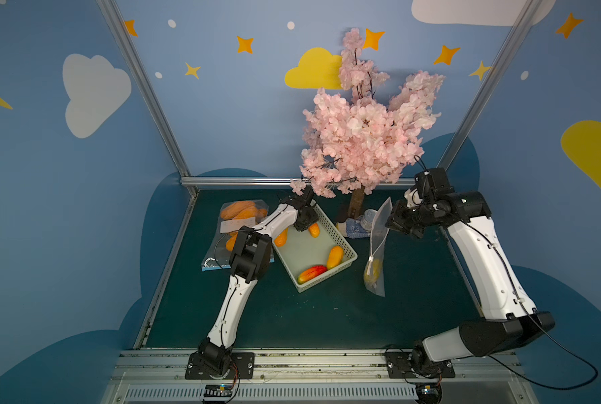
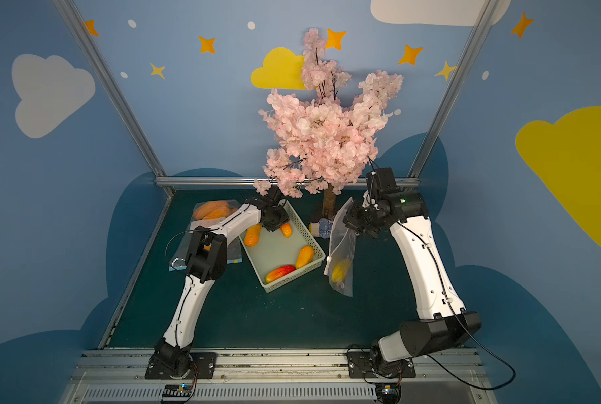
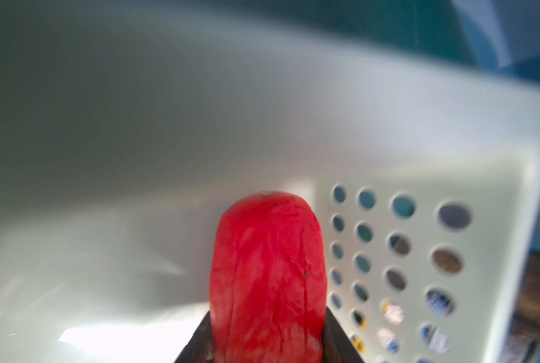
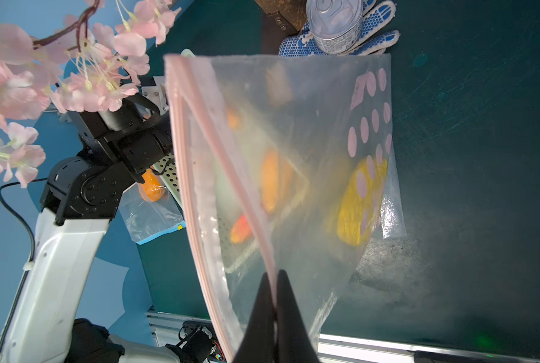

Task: Place the mango in a zip-top bag and seal the zipper
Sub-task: Pick up the mango from the basket.

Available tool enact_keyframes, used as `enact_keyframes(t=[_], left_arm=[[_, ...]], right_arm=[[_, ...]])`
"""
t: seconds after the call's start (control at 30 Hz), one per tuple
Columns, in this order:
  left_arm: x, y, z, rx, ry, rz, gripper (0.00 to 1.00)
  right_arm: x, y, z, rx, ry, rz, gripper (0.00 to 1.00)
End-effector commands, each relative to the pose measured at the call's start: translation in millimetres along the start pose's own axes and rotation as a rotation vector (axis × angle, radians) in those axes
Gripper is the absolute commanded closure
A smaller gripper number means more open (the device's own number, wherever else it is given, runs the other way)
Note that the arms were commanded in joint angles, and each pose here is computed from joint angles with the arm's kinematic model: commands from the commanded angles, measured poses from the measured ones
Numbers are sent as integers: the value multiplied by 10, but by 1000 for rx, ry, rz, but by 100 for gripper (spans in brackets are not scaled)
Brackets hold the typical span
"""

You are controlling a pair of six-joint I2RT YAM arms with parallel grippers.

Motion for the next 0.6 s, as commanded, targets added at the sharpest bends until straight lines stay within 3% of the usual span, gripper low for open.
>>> enact_keyframes(t=[0.0, 0.2, 0.4, 0.57], left_arm=[[-96, 139, 220, 59, -10, -19, 61], [-452, 11, 1238, -192, -100, -79, 69], [-1054, -254, 2311, -677, -146, -317, 70], [-1329, -595, 2759, -936, -113, -433, 72]], right_arm=[[-1, -14, -11, 4, -1, -11, 100], [20, -2, -50, 9, 7, -3, 100], [17, 2, -74, 15, 30, 10, 100], [3, 3, -51, 25, 39, 32, 100]])
Point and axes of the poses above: each gripper's point midway between its finger pads, its own z axis back along the fingers, its own y axis along the line the jaws close on, x = y × z, the point moved 9 cm from there along z, back along the fingers, and after that the axes turned 4 degrees about z, right-handed, at the moved point
